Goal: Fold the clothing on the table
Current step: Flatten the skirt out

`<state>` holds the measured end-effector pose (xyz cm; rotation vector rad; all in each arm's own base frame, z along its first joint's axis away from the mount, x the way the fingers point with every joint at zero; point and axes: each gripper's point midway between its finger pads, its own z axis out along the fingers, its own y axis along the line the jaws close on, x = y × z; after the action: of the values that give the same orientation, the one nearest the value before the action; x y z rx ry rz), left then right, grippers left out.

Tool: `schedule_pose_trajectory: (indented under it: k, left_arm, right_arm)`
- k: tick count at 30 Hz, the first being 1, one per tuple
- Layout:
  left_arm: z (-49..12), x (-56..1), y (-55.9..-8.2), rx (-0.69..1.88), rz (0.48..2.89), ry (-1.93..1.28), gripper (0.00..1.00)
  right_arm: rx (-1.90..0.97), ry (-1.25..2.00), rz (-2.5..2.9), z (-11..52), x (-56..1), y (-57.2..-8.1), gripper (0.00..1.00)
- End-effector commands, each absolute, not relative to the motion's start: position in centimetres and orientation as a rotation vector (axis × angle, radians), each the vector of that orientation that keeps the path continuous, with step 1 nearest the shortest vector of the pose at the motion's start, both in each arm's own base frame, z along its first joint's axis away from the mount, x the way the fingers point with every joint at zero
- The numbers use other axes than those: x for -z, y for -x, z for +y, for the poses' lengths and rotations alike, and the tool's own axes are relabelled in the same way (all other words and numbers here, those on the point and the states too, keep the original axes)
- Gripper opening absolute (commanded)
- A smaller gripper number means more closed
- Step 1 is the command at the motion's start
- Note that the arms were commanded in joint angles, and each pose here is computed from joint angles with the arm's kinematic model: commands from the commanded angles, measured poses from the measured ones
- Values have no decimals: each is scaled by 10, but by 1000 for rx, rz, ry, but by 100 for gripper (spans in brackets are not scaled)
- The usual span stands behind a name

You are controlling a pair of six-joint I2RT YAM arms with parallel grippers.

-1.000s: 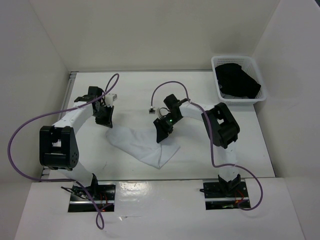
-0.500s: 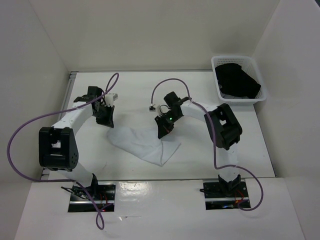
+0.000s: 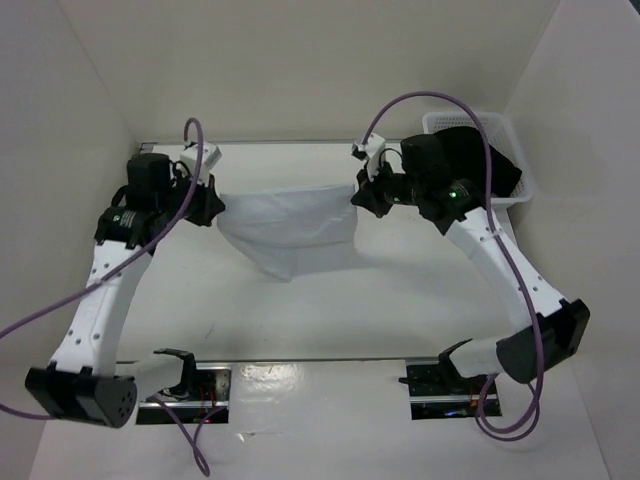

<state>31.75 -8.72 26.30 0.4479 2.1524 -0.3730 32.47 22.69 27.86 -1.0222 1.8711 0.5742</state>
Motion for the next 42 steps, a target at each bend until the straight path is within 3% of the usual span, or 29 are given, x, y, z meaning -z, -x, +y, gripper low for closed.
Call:
schedule_pose_trajectory:
  k: [1,6,9,17,30,37,42]
  left_arm:
    - [-90,-338,-304,335,1901,-504,0]
    - [-85,-407,-267,265,1651,-508,0]
    - [-90,-420,-247,284,1600,-556,0]
    - [-105,-400,-184,366,1533,-700,0]
    - [-129,-358,-92,509,1427,-972,4]
    - [-134,-355,-100,563,1457,-980,6]
    - [-132,-347,-141,588,1537,-910,6]
  right_arm:
    - [-455,966,1803,204,-316,-326,0]
    - [-437,890,1704,180,-357,-320,0]
    - [-422,851,1633,167,-382,-309,0]
    - [-531,963,1485,165,-411,-234,0]
    - [-669,1095,1377,155,-402,-131,0]
    - [-696,1080,1414,154,-385,-130,0]
    - [-725,1029,1527,156,-356,-174,0]
